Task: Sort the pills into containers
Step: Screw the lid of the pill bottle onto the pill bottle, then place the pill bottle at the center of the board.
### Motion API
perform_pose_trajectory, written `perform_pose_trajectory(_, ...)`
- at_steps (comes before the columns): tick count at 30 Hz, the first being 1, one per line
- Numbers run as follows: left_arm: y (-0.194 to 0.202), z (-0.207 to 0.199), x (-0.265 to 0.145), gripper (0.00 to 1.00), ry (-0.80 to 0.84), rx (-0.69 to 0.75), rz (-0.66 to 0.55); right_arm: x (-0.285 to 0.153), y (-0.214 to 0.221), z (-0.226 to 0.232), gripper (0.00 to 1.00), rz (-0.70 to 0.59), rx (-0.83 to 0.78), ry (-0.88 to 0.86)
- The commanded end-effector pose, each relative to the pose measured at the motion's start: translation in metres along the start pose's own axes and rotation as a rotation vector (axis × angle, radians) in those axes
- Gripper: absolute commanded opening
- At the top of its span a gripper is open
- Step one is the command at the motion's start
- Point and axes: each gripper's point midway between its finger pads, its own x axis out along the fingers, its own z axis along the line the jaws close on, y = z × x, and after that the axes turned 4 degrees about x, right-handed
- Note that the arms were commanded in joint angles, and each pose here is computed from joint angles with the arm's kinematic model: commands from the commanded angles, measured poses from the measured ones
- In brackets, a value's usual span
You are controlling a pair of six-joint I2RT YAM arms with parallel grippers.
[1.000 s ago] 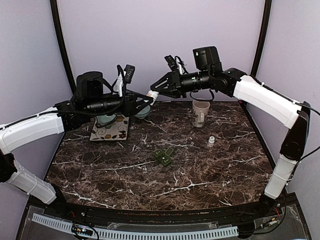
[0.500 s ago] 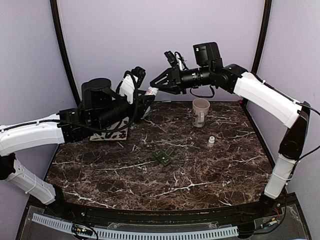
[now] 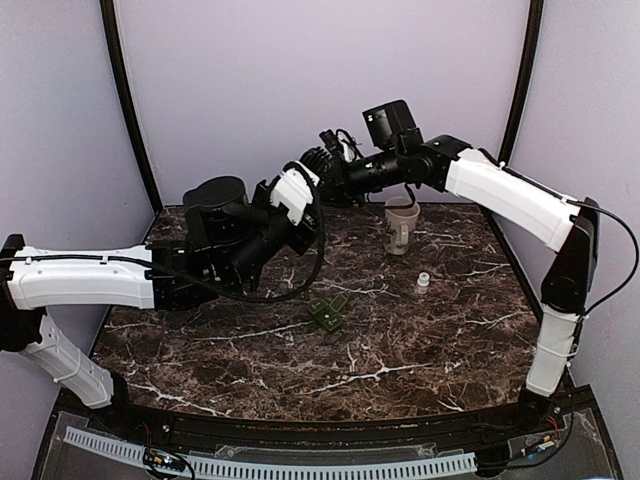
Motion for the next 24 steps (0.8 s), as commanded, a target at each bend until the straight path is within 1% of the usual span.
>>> perform_pose_trajectory(1, -0.035, 0.015, -0.006, 0.03, -0.045, -0.019, -0.107, 0.004, 0.001, -0.001, 0.0, 0.004, 0.015, 0.021)
perform_pose_trajectory(5, -0.032, 0.016, -0.008, 0.08, -0.038, -0.027, -0.087, 0.0, -0.004, 0.002, 0.0, -0.022, 0.007, 0.016)
perform_pose_trajectory(9, -0.027, 0.022, -0.013, 0.16, -0.046, -0.053, -0.058, -0.007, -0.008, 0.002, 0.0, -0.048, -0.008, 0.023)
perform_pose_trajectory(12, -0.023, 0.033, -0.022, 0.24, -0.069, -0.093, -0.043, -0.013, -0.009, -0.002, 0.0, -0.065, -0.023, 0.039)
perform_pose_trajectory(16, -0.014, 0.055, -0.03, 0.32, -0.078, -0.21, -0.004, -0.022, -0.008, -0.02, 0.0, -0.105, -0.093, 0.137)
perform_pose_trajectory(20, 0.011, 0.085, -0.032, 0.4, -0.057, -0.406, 0.06, -0.043, -0.006, -0.043, 0.0, -0.171, -0.167, 0.272)
perform_pose_trajectory(22, 0.021, 0.092, -0.034, 0.47, -0.04, -0.479, 0.072, -0.057, -0.006, -0.056, 0.0, -0.215, -0.198, 0.35)
perform_pose_trajectory(24, 0.03, 0.092, -0.033, 0.51, -0.008, -0.523, 0.089, -0.075, -0.005, -0.073, 0.0, -0.264, -0.22, 0.443)
